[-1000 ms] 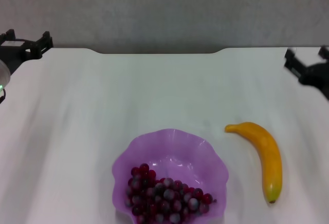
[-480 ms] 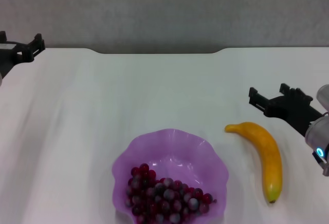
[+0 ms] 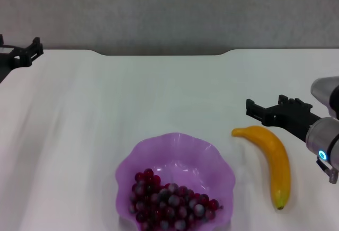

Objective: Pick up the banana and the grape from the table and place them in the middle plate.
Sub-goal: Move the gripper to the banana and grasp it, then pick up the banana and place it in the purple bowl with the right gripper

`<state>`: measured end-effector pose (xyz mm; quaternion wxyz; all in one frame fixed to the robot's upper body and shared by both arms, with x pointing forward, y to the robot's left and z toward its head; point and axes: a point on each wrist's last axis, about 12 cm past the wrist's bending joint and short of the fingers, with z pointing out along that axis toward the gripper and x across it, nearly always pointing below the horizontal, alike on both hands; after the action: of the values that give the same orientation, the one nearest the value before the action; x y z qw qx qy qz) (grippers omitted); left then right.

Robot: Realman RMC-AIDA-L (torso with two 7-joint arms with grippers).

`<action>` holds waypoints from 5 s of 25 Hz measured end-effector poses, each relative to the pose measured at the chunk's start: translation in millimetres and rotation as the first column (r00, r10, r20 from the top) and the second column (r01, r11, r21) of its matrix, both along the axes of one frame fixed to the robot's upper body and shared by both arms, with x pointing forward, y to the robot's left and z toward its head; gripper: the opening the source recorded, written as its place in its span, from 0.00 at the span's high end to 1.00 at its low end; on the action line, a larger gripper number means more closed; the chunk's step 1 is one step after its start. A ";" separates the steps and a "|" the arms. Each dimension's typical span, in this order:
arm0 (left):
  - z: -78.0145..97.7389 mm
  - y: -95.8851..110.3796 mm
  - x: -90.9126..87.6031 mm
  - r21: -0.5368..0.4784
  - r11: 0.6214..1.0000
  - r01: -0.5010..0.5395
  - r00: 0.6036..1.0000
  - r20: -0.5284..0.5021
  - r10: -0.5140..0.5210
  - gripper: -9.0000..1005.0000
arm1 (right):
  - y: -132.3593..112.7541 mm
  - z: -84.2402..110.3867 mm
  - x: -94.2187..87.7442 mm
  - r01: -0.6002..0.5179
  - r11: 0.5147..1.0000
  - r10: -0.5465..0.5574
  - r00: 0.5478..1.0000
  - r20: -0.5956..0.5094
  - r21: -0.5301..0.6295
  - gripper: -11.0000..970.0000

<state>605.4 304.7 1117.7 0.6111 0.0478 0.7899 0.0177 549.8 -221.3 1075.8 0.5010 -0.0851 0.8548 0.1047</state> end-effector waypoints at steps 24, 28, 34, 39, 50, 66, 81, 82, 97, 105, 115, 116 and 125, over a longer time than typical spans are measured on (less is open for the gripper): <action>-2.6 5.2 -3.0 0.030 0.999 -0.014 1.000 -0.004 0.014 0.13 | -26.1 0.8 -2.2 0.111 0.988 -0.137 0.954 -0.266 -0.109 0.11; -1.3 4.8 -2.8 0.028 1.000 -0.014 1.000 0.001 0.014 0.13 | -25.1 -9.3 7.1 0.109 0.986 -0.142 0.945 -0.294 -0.128 0.11; -0.1 1.3 -2.0 0.025 1.000 -0.008 1.000 0.005 0.008 0.13 | -18.1 -17.4 23.0 0.081 0.984 -0.129 0.942 -0.310 -0.161 0.11; 2.5 -3.2 -1.0 0.033 0.999 0.002 1.000 0.016 -0.003 0.13 | -15.5 -25.1 33.3 0.082 0.985 -0.130 0.935 -0.331 -0.154 0.11; 7.4 -6.4 -1.5 0.035 0.999 0.015 0.999 0.029 -0.016 0.13 | -9.3 -40.5 38.6 0.060 0.985 -0.117 0.920 -0.375 -0.160 0.11; 8.0 -7.1 -3.4 0.045 0.999 0.021 0.999 0.032 -0.023 0.13 | -0.9 -53.0 38.1 0.030 0.988 -0.089 0.913 -0.398 -0.154 0.13; 5.1 -4.3 -6.7 0.055 0.998 0.016 1.000 0.025 -0.017 0.13 | 4.0 -49.4 31.1 0.006 0.990 -0.059 0.925 -0.376 -0.141 0.46; 5.0 -2.8 -9.2 0.053 0.999 0.011 1.000 0.026 -0.012 0.13 | 4.6 -46.3 29.9 0.004 0.990 -0.054 0.929 -0.366 -0.138 0.46; 9.1 -3.7 -12.2 0.053 0.998 0.014 0.999 0.041 -0.016 0.13 | -6.8 55.3 19.9 0.053 0.966 -0.085 0.990 -0.114 -0.252 0.46; 12.3 -6.1 -11.1 0.052 0.998 0.023 0.998 0.049 -0.026 0.13 | 28.4 62.6 9.6 -0.065 0.962 0.037 0.993 -0.110 -0.267 0.46; 16.5 -5.5 -10.8 0.057 0.998 0.028 0.998 0.057 -0.031 0.13 | 82.6 58.8 -3.7 -0.260 0.934 0.230 0.963 -0.144 -0.247 0.46; 16.7 -5.7 -10.7 0.057 0.998 0.028 0.998 0.057 -0.031 0.13 | 86.9 57.5 -4.7 -0.276 0.929 0.245 0.958 -0.150 -0.246 0.46; 16.5 -4.8 -11.2 0.057 0.998 0.026 0.998 0.057 -0.029 0.13 | 108.8 49.0 -14.4 -0.383 0.879 0.343 0.921 -0.184 -0.282 0.46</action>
<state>594.3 299.9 1134.3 0.6323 0.0753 0.7703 0.0330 535.4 -112.5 1124.8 0.3964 -0.3154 0.8597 0.0654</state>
